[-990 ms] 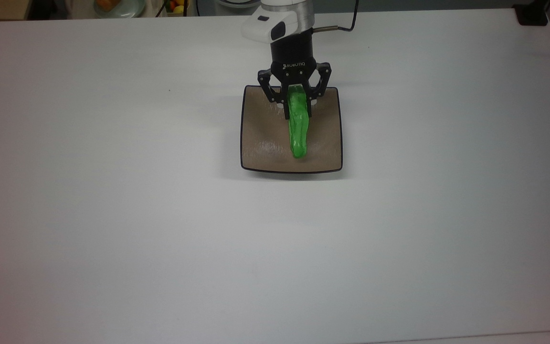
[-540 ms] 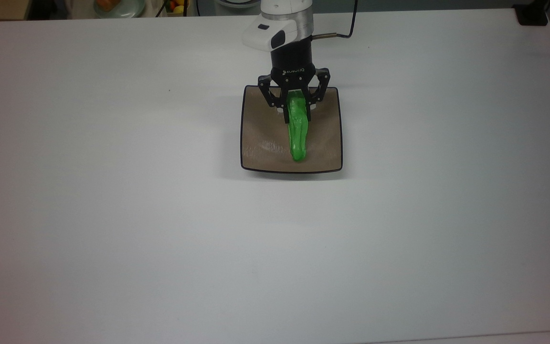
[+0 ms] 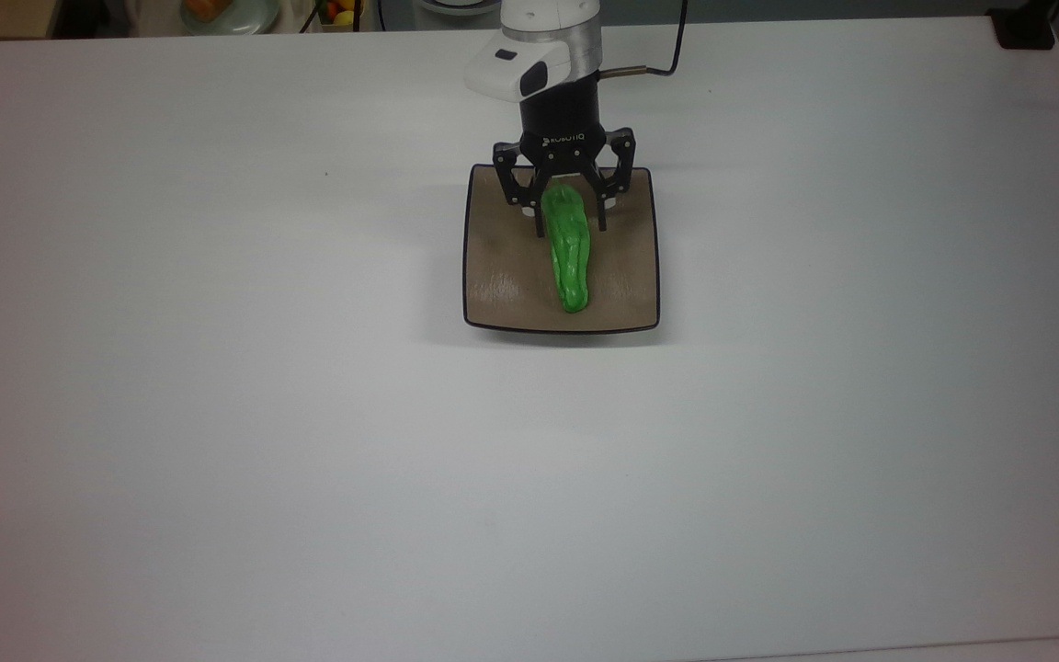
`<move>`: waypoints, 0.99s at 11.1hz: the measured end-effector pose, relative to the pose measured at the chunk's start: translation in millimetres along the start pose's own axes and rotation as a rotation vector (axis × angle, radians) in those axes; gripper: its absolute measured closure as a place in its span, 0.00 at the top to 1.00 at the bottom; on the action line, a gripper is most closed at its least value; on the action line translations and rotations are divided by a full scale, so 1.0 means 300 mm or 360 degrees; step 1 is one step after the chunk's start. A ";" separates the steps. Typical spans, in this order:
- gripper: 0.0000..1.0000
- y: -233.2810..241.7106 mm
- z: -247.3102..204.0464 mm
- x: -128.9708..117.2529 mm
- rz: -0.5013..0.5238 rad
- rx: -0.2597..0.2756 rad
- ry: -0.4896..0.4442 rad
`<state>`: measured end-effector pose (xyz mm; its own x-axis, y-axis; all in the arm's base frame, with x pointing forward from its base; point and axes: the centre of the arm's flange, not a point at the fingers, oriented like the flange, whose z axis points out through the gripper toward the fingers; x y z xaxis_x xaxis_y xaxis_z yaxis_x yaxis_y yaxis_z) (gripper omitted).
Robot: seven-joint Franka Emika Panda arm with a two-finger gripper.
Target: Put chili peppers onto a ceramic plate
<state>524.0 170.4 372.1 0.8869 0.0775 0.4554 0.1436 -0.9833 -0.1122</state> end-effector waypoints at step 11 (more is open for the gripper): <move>1.00 0.067 -0.390 0.377 0.0102 -0.0102 -0.0390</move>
<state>575.8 139.9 524.8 0.9744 0.0447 0.2205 0.0625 -0.9953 -0.0744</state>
